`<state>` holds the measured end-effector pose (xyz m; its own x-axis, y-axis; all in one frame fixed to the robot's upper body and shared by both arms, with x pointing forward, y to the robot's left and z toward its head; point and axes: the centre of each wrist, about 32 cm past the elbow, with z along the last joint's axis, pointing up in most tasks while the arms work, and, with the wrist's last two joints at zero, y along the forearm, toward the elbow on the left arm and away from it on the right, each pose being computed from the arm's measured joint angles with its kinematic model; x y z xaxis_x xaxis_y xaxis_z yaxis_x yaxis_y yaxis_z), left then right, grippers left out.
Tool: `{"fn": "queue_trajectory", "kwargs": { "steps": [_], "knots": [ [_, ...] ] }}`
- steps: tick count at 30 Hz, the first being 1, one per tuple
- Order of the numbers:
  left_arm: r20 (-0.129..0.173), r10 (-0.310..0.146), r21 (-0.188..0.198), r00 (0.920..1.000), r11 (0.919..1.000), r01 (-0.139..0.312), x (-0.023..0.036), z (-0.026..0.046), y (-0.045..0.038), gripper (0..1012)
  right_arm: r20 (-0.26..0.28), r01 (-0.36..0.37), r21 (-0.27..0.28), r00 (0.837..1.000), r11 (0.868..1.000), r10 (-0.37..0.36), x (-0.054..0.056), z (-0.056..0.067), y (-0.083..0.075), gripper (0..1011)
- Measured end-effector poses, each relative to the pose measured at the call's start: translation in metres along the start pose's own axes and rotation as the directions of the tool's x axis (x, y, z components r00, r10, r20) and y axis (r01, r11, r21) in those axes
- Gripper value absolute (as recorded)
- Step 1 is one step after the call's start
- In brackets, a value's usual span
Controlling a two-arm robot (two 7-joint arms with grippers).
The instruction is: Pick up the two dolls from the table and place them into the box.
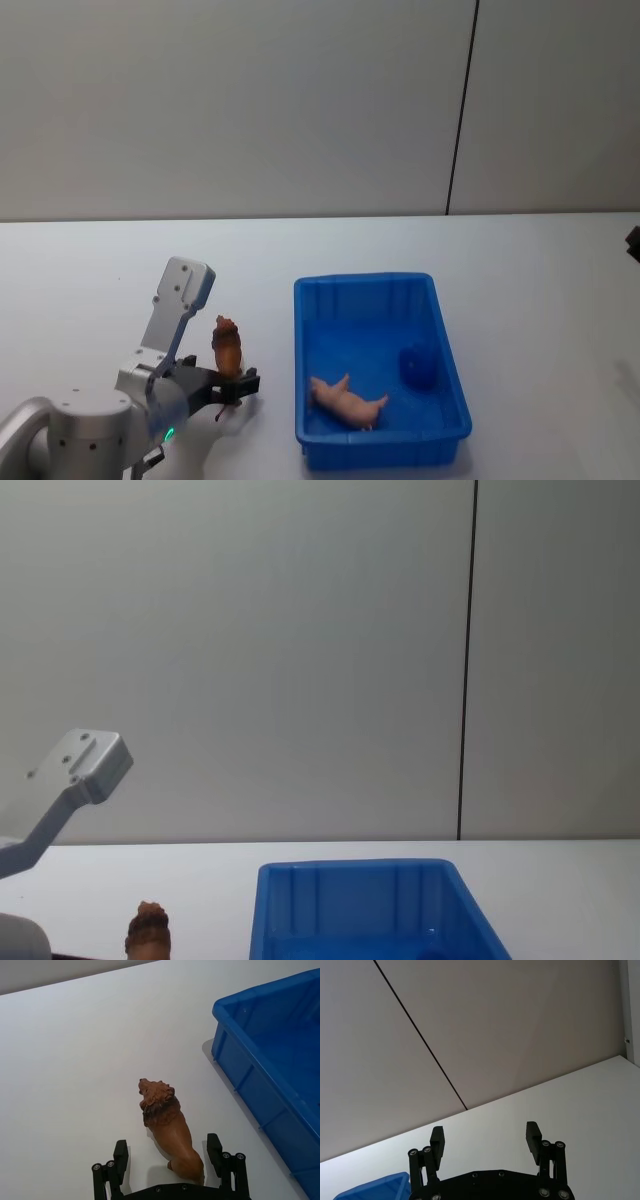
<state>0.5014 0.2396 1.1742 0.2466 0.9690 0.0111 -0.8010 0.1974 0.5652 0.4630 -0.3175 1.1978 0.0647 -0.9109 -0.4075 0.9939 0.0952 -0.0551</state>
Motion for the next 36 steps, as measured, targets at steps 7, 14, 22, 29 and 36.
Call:
{"fn": "queue_trajectory", "kwargs": {
  "steps": [7, 14, 22, 29, 36],
  "knots": [
    [-0.027, 0.000, -0.003, 0.9996, 1.0000, 0.000, -0.0002, 0.0018, -0.0073, 1001, 0.000, 0.001, 0.000, 1.000, 1.000, -0.001, 0.000, 0.000, 0.000, 1001],
    [-0.044, -0.005, -0.005, 0.9990, 1.0000, 0.005, -0.0008, 0.0032, -0.0113, 942, 0.000, 0.001, 0.000, 1.000, 1.000, -0.001, 0.000, 0.000, 0.000, 1001],
    [-0.054, -0.009, -0.006, 0.9985, 0.9999, 0.009, -0.0012, 0.0039, -0.0137, 727, 0.000, 0.001, 0.000, 1.000, 1.000, -0.001, 0.000, 0.000, 0.000, 1001],
    [-0.060, -0.012, -0.006, 0.9981, 0.9999, 0.011, -0.0012, 0.0043, -0.0150, 487, 0.000, 0.001, 0.000, 1.000, 1.000, -0.001, 0.000, 0.000, 0.000, 1001],
    [-0.062, -0.013, -0.008, 0.9980, 0.9999, 0.013, -0.0012, 0.0046, -0.0155, 361, 0.000, 0.001, -0.001, 1.000, 1.000, -0.001, 0.000, 0.000, 0.000, 1001]
  ]
}}
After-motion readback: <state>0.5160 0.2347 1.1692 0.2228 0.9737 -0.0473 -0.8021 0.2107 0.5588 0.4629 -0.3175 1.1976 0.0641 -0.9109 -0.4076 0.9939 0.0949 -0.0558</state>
